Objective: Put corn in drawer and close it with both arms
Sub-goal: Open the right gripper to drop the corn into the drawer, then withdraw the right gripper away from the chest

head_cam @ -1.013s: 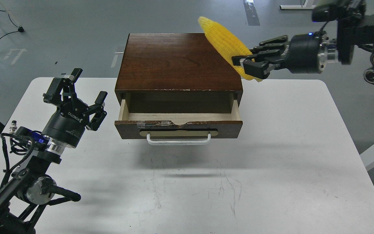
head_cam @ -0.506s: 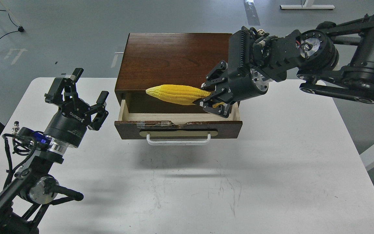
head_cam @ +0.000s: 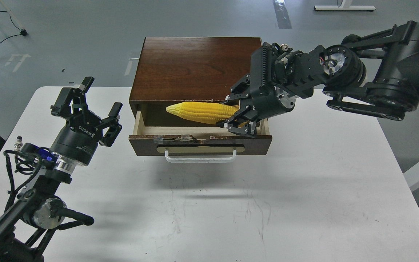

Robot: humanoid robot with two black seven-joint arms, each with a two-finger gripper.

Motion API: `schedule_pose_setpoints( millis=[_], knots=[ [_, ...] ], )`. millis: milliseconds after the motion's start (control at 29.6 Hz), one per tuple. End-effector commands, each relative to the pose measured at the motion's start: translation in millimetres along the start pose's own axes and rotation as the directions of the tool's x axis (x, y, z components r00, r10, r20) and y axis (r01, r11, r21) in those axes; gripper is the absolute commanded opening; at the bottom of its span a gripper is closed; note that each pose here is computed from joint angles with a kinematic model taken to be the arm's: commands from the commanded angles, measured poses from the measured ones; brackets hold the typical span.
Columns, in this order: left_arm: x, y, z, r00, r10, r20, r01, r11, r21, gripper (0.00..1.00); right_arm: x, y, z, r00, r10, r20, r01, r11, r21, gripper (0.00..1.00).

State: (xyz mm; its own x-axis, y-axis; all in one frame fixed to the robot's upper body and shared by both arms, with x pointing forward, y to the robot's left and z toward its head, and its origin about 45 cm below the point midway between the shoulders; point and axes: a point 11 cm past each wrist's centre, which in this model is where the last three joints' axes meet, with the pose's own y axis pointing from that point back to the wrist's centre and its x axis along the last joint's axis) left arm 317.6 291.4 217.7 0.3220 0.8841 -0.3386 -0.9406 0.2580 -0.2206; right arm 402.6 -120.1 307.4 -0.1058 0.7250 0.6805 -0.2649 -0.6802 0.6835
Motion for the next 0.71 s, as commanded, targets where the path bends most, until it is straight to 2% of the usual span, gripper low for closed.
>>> schedule_pose_setpoints(
  millis=[0, 68, 203, 338, 473, 540, 642, 675],
  knots=[
    [0, 0, 0, 1.000, -0.004, 0.000, 0.004, 1.000, 0.000, 0.99, 5, 10, 4, 0.998, 0.046, 0.048, -0.045, 0.999, -0.021, 0.98],
    [0, 0, 0, 1.000, -0.005, -0.001, 0.005, 1.000, 0.000, 0.99, 10, 19, 10, 0.991, 0.086, 0.098, -0.081, 0.995, -0.053, 0.99],
    [1, -1, 3, 1.000, -0.007, 0.005, 0.007, 1.000, -0.005, 0.99, 27, 54, 32, 0.931, 0.266, 0.252, -0.228, 0.959, -0.171, 0.99],
    [3, -3, 9, 1.000, -0.009, 0.015, 0.009, 1.000, -0.019, 0.99, 9, 97, 47, 0.797, 0.427, 0.427, -0.311, 0.896, -0.316, 0.99],
    [5, -3, 12, 1.000, -0.008, 0.021, 0.009, 0.999, -0.040, 0.99, -36, 124, 47, 0.569, 0.570, 0.593, -0.339, 0.819, -0.463, 0.99],
    [5, -3, 14, 1.000, -0.007, 0.021, 0.008, 0.998, -0.055, 0.99, -72, 135, 44, 0.277, 0.685, 0.674, -0.345, 0.726, -0.595, 0.99],
    [4, -4, 16, 1.000, -0.011, 0.021, 0.012, 0.997, -0.070, 0.99, -97, 135, 40, 0.049, 0.730, 0.682, -0.326, 0.657, -0.680, 0.99],
    [3, -6, 18, 1.000, -0.015, 0.022, 0.017, 0.996, -0.082, 0.99, -113, 137, 36, -0.081, 0.745, 0.662, -0.302, 0.615, -0.729, 0.99]
  ],
)
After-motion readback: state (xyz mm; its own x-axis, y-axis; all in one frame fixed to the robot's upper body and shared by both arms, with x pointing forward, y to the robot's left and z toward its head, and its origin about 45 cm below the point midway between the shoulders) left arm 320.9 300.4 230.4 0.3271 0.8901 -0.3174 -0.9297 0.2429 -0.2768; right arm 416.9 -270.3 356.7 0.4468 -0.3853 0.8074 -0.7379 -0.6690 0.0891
